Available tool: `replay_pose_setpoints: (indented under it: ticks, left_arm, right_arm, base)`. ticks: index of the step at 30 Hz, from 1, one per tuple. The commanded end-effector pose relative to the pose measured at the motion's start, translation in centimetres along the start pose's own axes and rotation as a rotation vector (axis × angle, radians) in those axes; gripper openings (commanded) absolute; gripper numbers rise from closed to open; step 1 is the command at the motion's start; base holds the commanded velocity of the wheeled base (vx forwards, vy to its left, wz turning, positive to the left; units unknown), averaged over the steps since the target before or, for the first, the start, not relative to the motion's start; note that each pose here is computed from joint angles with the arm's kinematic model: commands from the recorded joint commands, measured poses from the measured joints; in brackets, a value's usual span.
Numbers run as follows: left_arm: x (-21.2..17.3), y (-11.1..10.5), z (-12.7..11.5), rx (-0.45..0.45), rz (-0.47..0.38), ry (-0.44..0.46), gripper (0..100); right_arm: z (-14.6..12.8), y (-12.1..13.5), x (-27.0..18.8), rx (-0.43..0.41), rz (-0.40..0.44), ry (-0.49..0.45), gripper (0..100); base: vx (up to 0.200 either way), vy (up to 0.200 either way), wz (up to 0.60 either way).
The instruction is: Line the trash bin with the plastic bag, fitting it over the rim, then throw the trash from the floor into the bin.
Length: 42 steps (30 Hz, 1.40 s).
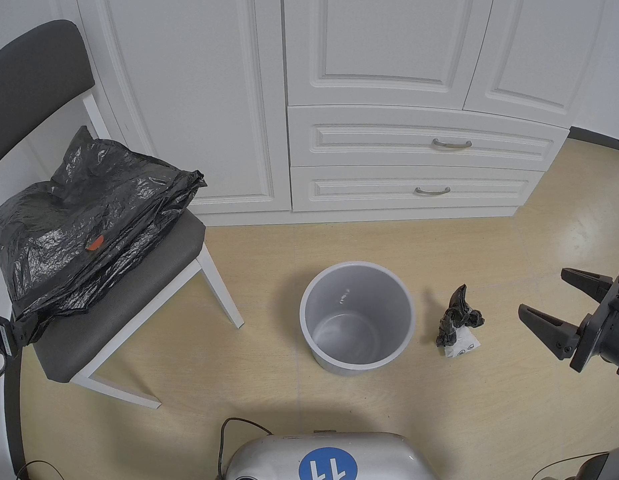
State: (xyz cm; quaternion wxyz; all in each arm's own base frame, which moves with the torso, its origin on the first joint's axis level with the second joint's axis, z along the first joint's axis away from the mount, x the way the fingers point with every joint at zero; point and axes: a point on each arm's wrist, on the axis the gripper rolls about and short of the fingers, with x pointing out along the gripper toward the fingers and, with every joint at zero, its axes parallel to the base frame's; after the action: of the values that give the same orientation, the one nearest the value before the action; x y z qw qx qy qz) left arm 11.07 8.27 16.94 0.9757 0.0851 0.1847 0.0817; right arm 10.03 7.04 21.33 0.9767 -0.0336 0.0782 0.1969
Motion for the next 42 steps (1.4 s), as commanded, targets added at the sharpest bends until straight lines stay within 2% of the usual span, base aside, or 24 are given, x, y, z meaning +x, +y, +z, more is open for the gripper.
replay_pose_setpoints:
  ticks: [1, 8, 14, 21, 29, 37, 42]
  left_arm:
    - [0.4, -0.2, -0.1, -0.002, -0.023, 0.011, 100]
    - [2.0, 0.7, -0.7, -0.035, -0.029, 0.07, 100]
    - [2.3, 2.1, -1.6, -0.024, 0.037, 0.088, 100]
    - [2.7, 2.8, -2.3, -0.003, 0.066, 0.101, 100]
    - [2.6, 4.7, -2.2, 0.004, 0.167, 0.042, 100]
    - [2.8, 5.4, -1.7, -0.003, 0.187, 0.025, 100]
    - [2.5, 5.6, -0.9, -0.075, 0.214, -0.05, 100]
  right_arm:
    - [0.0, -0.1, -0.5, 0.001, 0.003, -0.013, 100]
    - [-0.2, 0.0, -0.3, -0.003, 0.008, 0.002, 100]
    - [-0.4, 0.0, -0.2, -0.005, 0.012, 0.008, 100]
    - [-0.4, 0.0, -0.3, -0.008, 0.014, 0.002, 100]
    - [-0.3, -0.1, -0.4, -0.009, 0.014, -0.005, 100]
    - [-0.4, 0.0, -0.4, -0.022, 0.015, -0.004, 100]
    - [-0.4, 0.0, -0.4, -0.024, 0.017, -0.003, 100]
  base:
    - [0.0, 0.0, 0.0]
    - [0.0, 0.0, 0.0]
    - [0.0, 0.0, 0.0]
    - [0.0, 0.0, 0.0]
    - [0.0, 0.0, 0.0]
    - [0.0, 0.0, 0.0]
    - [0.0, 0.0, 0.0]
